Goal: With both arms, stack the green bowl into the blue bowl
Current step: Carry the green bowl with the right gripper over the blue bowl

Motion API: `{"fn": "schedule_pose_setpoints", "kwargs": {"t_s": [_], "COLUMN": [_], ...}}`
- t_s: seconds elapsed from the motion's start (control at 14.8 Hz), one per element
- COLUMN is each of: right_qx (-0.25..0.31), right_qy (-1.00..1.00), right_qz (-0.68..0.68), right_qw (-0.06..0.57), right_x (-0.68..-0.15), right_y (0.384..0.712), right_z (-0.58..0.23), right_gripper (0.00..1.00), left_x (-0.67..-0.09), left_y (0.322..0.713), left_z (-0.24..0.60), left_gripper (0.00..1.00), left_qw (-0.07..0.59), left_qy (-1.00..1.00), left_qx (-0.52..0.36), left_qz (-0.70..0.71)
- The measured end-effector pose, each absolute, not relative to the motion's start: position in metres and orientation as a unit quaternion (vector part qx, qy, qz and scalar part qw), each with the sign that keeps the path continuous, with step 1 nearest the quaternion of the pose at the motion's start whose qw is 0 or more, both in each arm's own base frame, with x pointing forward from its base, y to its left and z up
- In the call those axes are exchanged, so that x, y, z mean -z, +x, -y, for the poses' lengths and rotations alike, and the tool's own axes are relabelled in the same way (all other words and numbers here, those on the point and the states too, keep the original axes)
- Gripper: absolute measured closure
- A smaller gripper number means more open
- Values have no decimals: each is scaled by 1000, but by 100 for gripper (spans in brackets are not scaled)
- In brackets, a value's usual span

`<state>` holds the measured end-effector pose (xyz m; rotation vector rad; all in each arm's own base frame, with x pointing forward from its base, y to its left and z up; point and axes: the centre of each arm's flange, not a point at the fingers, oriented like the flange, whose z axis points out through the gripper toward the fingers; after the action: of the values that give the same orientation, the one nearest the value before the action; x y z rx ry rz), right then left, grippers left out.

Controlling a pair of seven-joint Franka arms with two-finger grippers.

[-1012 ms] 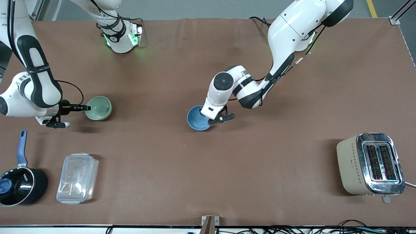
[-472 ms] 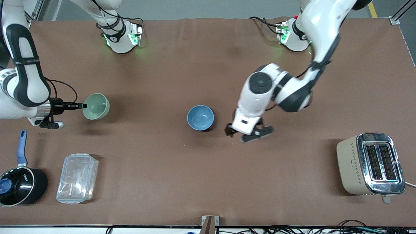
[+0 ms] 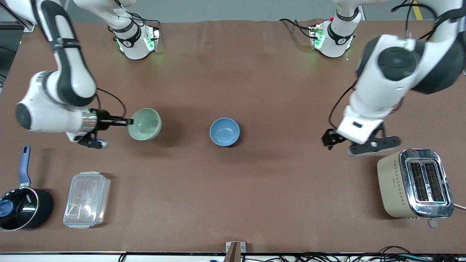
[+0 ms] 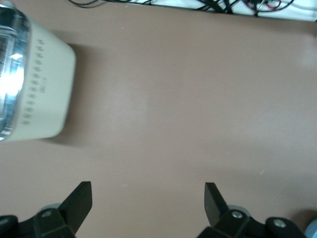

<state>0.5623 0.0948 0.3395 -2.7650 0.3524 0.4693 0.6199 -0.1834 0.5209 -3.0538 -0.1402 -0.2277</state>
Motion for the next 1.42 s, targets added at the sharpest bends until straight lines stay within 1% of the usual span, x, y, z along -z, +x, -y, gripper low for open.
{"fn": "schedule_pose_setpoints", "kwargs": {"t_s": [0.13,0.27,0.4,0.54,0.74,1.08,1.21,1.42], "right_qx": [-146,-137,-140,-142,-143,-135,-131,-124], "right_qy": [-967,-964,-958,-955,-955,-960,-960,-961], "right_qz": [-152,-179,-203,-215,-216,-204,-205,-206], "right_qw": [141,142,148,147,143,138,136,136], "right_x": [-341,-336,-327,-314,-296,-270,-264,-257], "right_y": [558,549,538,528,516,500,500,500], "right_z": [-158,-215,-266,-302,-332,-363,-365,-367], "right_gripper": [96,96,96,96,96,96,96,96], "left_x": [-541,-559,-577,-598,-622,-632,-631,-626], "left_y": [622,619,607,590,560,512,504,504], "left_z": [141,102,76,57,50,74,73,69], "left_gripper": [0,0,0,0,0,0,0,0], "left_qw": [23,22,18,-1,-10,-7,-6,-6], "left_qy": [-998,-999,-999,-1000,-1000,-999,-999,-999], "left_qx": [55,44,30,17,16,17,17,16], "left_qz": [12,-10,-21,-17,-16,-39,-39,-38]}}
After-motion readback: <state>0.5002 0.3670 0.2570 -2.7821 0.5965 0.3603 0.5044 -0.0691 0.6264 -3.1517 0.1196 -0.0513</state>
